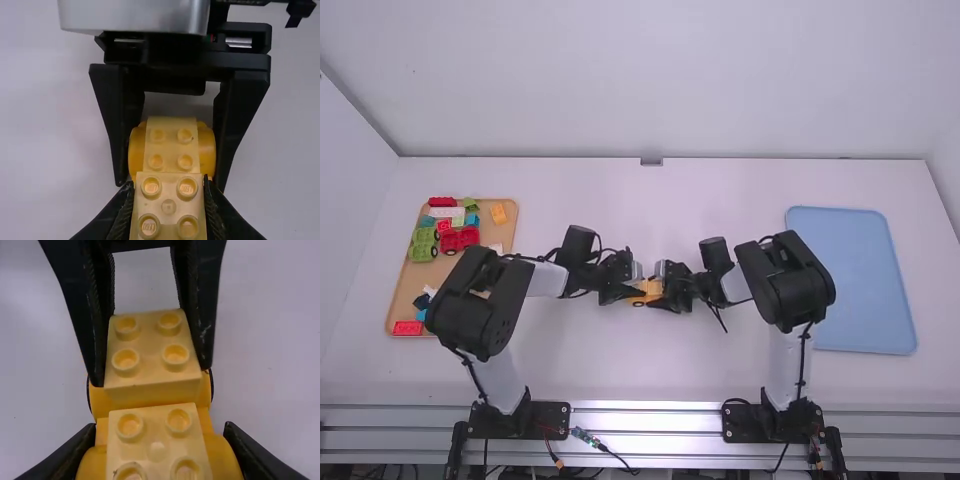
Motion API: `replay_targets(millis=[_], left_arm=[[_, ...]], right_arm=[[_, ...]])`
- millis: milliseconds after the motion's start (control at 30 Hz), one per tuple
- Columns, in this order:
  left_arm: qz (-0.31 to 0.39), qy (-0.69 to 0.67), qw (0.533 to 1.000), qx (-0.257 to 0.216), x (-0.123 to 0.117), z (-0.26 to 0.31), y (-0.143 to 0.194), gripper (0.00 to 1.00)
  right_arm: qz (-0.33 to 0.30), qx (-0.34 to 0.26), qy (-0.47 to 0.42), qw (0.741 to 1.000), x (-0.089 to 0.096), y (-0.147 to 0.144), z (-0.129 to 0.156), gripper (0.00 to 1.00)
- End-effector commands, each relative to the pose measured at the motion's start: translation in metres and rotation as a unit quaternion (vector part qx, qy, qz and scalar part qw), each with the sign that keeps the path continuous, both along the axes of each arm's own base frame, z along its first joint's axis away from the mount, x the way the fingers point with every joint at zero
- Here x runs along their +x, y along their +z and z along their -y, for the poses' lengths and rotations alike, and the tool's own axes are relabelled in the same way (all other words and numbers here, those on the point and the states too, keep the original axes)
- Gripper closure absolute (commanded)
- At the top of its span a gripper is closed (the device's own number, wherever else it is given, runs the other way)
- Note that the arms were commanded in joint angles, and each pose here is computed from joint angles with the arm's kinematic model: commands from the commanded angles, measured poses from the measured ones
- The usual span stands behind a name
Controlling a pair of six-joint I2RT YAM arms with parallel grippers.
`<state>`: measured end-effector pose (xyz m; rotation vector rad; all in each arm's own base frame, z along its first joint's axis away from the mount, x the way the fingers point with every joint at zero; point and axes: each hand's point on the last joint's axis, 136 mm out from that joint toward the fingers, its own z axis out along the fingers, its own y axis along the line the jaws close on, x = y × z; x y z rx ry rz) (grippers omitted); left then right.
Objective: Assemble lego blocks to make yellow taxi
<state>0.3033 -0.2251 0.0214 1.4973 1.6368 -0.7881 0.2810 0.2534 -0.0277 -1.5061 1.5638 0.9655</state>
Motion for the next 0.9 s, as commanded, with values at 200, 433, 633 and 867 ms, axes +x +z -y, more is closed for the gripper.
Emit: replay_targets(millis=[200, 433, 633, 867], left_arm=[[0.018, -0.014, 1.0, -0.018, -0.013, 0.004, 0.004, 0.98], [0.018, -0.016, 1.0, -0.018, -0.014, 0.004, 0.003, 0.92], [0.031, -0.026, 0.998, -0.038, -0.013, 0.008, 0.012, 0.05], [0.033, -0.003, 0.997, -0.066, -0.003, 0.0, 0.04, 0.08]], right_arm=[[-0.008, 0.004, 0.005, 1.0, -0.001, -0.001, -0.003, 0.53], [-0.007, 0.005, 0.007, 1.0, -0.002, -0.001, -0.004, 0.53], [-0.009, 0.003, 0.004, 1.0, -0.001, -0.001, -0.003, 0.5], [-0.009, 0.003, 0.004, 1.0, -0.001, -0.001, -0.003, 0.51]])
